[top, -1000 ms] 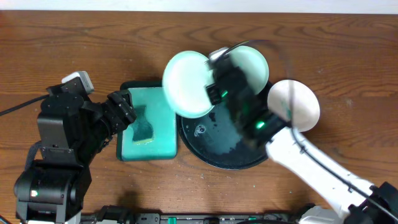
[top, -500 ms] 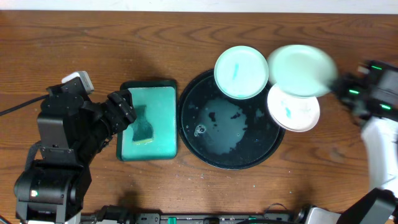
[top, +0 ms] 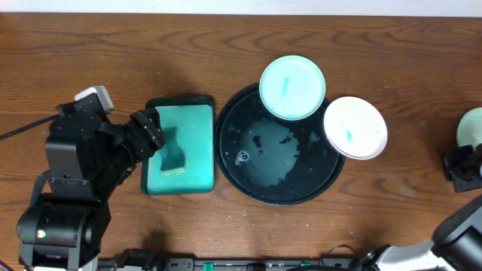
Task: Clean dirty plates on tray and stack at the side
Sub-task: 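Carry the pale green plate right and set it on the table, then grasp the white plate with the right gripper and drag it onto the tray center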
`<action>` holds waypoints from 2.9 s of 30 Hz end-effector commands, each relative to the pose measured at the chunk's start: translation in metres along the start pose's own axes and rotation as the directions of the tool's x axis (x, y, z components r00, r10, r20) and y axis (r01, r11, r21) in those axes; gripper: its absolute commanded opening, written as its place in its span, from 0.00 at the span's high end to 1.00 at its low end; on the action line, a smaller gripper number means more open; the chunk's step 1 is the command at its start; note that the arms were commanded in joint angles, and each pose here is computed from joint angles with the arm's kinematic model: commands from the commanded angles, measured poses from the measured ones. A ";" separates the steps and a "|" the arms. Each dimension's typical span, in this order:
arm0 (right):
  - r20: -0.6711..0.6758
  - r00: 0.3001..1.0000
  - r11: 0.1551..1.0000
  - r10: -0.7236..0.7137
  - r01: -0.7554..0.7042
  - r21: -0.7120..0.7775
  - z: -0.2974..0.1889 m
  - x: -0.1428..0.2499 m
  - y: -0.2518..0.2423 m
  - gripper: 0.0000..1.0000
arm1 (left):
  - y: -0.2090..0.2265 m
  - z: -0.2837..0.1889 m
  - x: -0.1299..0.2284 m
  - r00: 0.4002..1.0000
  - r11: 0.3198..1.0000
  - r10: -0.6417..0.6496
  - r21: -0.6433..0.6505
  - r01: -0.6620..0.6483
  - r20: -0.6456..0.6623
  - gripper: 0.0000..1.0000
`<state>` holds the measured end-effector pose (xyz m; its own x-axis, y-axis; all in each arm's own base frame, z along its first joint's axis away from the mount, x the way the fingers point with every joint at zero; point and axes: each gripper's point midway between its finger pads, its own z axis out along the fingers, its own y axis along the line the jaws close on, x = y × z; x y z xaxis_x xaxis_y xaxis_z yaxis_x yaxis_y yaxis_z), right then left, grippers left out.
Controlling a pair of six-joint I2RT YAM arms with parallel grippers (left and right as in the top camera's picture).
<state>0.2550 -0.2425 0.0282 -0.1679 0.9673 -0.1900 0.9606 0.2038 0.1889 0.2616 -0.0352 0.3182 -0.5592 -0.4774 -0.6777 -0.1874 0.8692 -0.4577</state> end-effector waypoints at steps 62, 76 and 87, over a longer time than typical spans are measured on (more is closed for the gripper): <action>0.202 0.550 0.428 -0.810 0.791 -0.437 -0.039 0.128 0.164 0.60 | 0.001 -0.001 -0.006 1.000 1.000 0.004 -0.009 -0.004 0.017 0.22; 0.310 0.284 0.236 -0.907 0.954 -0.183 0.027 0.111 0.182 0.36 | 0.002 -0.001 -0.003 1.000 1.000 0.003 -0.015 -0.003 0.007 0.22; 0.090 0.351 0.318 -0.932 0.911 -0.261 0.057 0.141 0.140 0.94 | 0.002 -0.002 -0.003 1.000 1.000 0.003 -0.015 -0.003 0.006 0.22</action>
<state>0.4010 -0.0938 -0.0028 -0.8962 0.0850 -0.4354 0.0440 0.9937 0.1035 0.2610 -0.0351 0.3148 -0.5700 -0.4763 -0.6695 -0.1946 0.8699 -0.4531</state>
